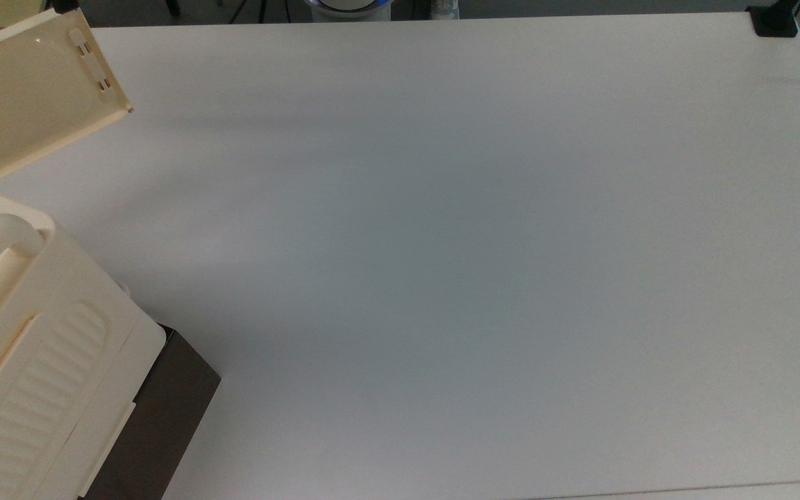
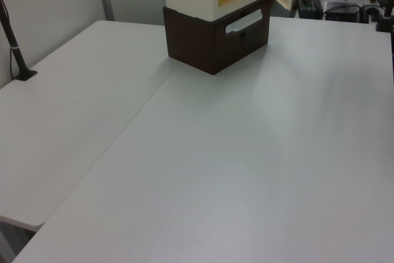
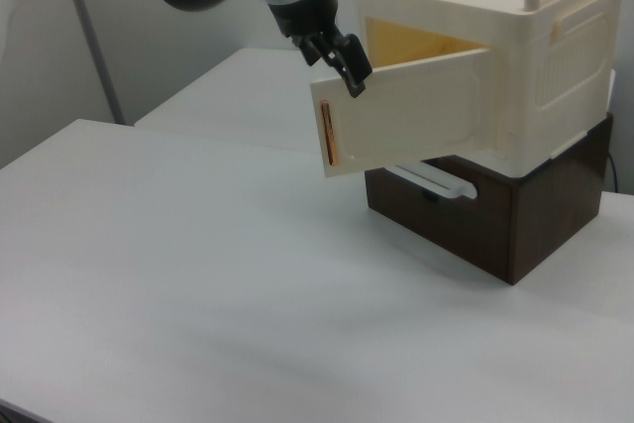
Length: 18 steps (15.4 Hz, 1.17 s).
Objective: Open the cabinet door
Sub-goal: 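Release the handle and lift the gripper away from the door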
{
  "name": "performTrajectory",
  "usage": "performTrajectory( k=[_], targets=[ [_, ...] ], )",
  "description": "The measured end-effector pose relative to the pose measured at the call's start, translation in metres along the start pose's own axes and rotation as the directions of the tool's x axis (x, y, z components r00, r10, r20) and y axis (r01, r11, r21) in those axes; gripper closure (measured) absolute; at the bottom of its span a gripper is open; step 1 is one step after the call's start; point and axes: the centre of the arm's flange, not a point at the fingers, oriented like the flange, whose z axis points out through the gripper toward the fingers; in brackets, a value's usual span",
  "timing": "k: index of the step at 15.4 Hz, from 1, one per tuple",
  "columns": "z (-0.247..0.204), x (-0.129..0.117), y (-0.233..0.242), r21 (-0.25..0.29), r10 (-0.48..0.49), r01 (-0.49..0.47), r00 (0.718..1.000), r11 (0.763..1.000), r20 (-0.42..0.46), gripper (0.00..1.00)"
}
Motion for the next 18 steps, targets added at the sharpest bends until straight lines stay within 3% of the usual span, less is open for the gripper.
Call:
performTrajectory(
  k=[3, 6, 10, 13, 18],
  targets=[
    [0.010, 0.003, 0.002, -0.007, 0.003, -0.003, 1.000, 1.000, -0.005, 0.00],
    [0.021, 0.004, 0.006, -0.053, -0.013, 0.014, 1.000, 0.999, 0.013, 0.00],
    [0.031, -0.005, 0.018, -0.104, -0.062, 0.073, 0.993, 0.992, 0.099, 0.00],
    [0.024, -0.010, 0.044, -0.114, -0.089, 0.105, 0.986, 0.988, 0.137, 0.00],
    [0.009, -0.010, 0.073, -0.135, -0.070, 0.086, 0.990, 0.987, 0.121, 0.00]
  ],
)
